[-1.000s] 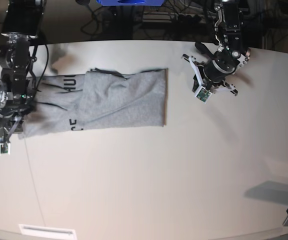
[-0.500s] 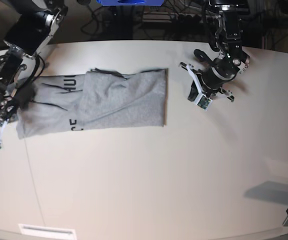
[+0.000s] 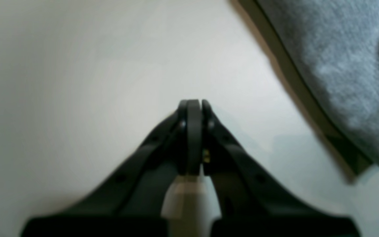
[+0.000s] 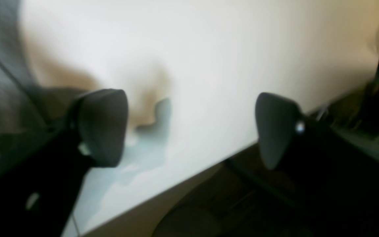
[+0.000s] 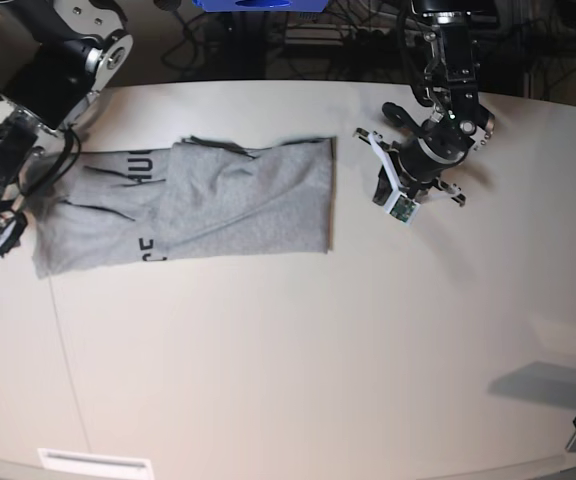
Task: Fold the T-shirt properly
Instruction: 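Move the right gripper down to the shirt strip end nearest it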
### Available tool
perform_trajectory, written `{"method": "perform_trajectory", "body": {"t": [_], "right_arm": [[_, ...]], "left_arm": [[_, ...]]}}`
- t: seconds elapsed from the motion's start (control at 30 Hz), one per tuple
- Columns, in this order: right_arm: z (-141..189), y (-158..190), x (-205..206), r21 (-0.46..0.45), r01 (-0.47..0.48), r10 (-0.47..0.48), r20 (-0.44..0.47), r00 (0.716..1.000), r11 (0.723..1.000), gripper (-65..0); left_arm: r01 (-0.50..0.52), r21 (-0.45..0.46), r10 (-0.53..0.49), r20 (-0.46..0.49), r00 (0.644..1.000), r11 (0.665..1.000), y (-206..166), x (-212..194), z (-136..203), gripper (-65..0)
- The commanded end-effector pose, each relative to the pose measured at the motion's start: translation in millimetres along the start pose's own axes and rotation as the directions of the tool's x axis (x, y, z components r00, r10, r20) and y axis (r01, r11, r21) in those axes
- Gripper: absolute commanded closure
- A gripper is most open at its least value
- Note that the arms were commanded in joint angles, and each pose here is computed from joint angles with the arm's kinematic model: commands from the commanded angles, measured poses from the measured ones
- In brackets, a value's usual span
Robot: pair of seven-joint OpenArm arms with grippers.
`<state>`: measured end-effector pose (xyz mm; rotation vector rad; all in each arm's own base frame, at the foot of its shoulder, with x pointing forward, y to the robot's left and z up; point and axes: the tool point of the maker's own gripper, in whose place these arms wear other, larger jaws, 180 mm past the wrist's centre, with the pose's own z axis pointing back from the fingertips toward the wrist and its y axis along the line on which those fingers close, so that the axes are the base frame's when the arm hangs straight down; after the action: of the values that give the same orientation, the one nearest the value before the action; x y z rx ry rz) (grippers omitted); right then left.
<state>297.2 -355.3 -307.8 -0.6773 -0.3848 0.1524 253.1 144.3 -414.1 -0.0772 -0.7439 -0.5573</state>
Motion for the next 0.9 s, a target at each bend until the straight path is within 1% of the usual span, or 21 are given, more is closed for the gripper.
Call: {"method": "perform_trajectory", "body": {"t": [0.0, 0.03, 0.1, 0.17, 0.23, 0.3, 0.37, 0.4, 0.43, 0.47, 0.5, 0.53, 0.57, 0.6, 0.63, 0.67, 0.7, 0.73, 0.77, 0.8, 0.87], "right_arm": [[9.7, -5.6, 29.8, -0.036, -0.01, 0.014, 0.101, 0.995, 0.999, -48.2], [14.3, 2.3, 46.5, -0.046, -0.041, 0.048, 0.164, 0.985, 0.998, -46.7], [25.7, 23.3, 78.9, -0.048, -0.087, 0.098, 0.309, 0.946, 0.995, -46.3], [40.0, 41.5, 108.4, -0.033, -0.097, 0.102, 0.463, 0.881, 0.995, -46.3], [56.6, 55.6, 130.3, -0.027, -0.102, 0.097, 0.609, 0.787, 0.994, -46.3], [77.5, 43.8, 149.7, -0.048, 0.02, 0.022, 0.742, 0.67, 0.999, -46.7], [95.0, 30.2, 160.6, -0.015, 0.141, -0.067, 0.827, 0.558, 0.99, -49.0], [102.7, 23.0, 163.9, 0.031, 0.206, -0.133, 0.852, 0.506, 0.978, -51.1], [111.9, 10.4, 166.3, 0.078, 0.282, -0.204, 0.87, 0.449, 0.956, -53.5], [117.1, 1.8, 165.5, 0.136, 0.344, -0.277, 0.873, 0.402, 0.929, -55.1], [121.0, -8.5, 162.3, 0.205, 0.407, -0.358, 0.866, 0.348, 0.89, -56.1], [125.9, -16.4, 160.3, 0.297, 0.457, -0.452, 0.847, 0.279, 0.839, -56.9], [130.4, -19.7, 159.5, 0.388, 0.48, -0.534, 0.818, 0.213, 0.787, -57.2], [133.6, -20.1, 158.9, 0.488, 0.487, -0.619, 0.771, 0.149, 0.725, -57.0], [134.6, -19.4, 157.9, 0.569, 0.484, -0.689, 0.718, 0.102, 0.665, -57.0], [134.0, -18.0, 157.1, 0.63, 0.479, -0.742, 0.666, 0.073, 0.612, -56.9], [132.4, -15.1, 156.1, 0.681, 0.471, -0.79, 0.611, 0.057, 0.561, -56.9], [129.7, -9.5, 155.2, 0.72, 0.463, -0.828, 0.557, 0.061, 0.518, -56.9], [128.5, -1.9, 156.1, 0.755, 0.445, -0.861, 0.503, 0.075, 0.48, -56.9], [128.4, 5.4, 157.5, 0.782, 0.429, -0.883, 0.46, 0.092, 0.452, -56.9], [130.3, 19.7, 158.4, 0.839, 0.387, -0.923, 0.363, 0.126, 0.383, -57.6]], "left_arm": [[0.031, -0.004, -0.031, -0.129, 0.991, 1.0, -2.5, -28.4, 1.5, 0.0], [0.03, -0.004, -0.031, -0.129, 0.991, 1.0, -2.3, -28.3, 1.2, 0.0], [0.031, -0.003, -0.031, -0.128, 0.991, 1.0, -2.1, -27.8, 1.3, 0.0], [0.032, -0.002, -0.032, -0.129, 0.991, 0.999, -2.0, -28.0, 1.4, 0.0], [0.031, -0.003, -0.032, -0.132, 0.991, 1.0, -2.2, -28.7, 1.2, 0.0], [0.03, -0.005, -0.031, -0.134, 0.99, 1.0, -2.7, -29.8, 1.2, 0.0], [0.031, -0.005, -0.031, -0.136, 0.99, 1.0, -2.4, -30.5, 1.2, 0.0], [0.031, -0.005, -0.031, -0.136, 0.99, 1.0, -2.4, -30.5, 1.2, 0.0], [0.031, -0.005, -0.031, -0.136, 0.99, 1.0, -2.4, -30.5, 1.2, 0.0], [0.031, -0.005, -0.031, -0.136, 0.99, 1.0, -2.4, -30.5, 1.2, 0.0], [0.031, -0.005, -0.031, -0.138, 0.99, 1.0, -2.4, -30.8, 1.2, 0.0], [0.031, -0.005, -0.031, -0.138, 0.99, 1.0, -2.4, -30.8, 1.2, 0.0], [0.031, -0.005, -0.031, -0.138, 0.99, 1.0, -2.4, -30.8, 1.2, 0.0], [0.031, -0.005, -0.031, -0.138, 0.99, 1.0, -2.4, -30.8, 1.2, 0.0], [0.031, -0.005, -0.031, -0.138, 0.99, 1.0, -2.4, -30.8, 1.2, 0.0], [0.031, -0.005, -0.031, -0.138, 0.99, 1.0, -2.4, -30.8, 1.2, 0.0], [0.032, -0.004, -0.032, -0.138, 0.99, 0.999, -1.9, -31.0, 1.4, 0.0], [0.032, -0.004, -0.032, -0.138, 0.99, 0.999, -1.9, -31.0, 1.4, 0.0], [0.033, -0.004, -0.033, -0.139, 0.99, 0.999, -1.4, -31.2, 1.6, 0.0], [0.034, -0.002, -0.034, -0.137, 0.99, 0.999, -0.7, -29.9, 1.3, 0.0], [0.034, -0.002, -0.034, -0.137, 0.99, 0.999, -0.7, -29.9, 1.3, 0.0]]}}
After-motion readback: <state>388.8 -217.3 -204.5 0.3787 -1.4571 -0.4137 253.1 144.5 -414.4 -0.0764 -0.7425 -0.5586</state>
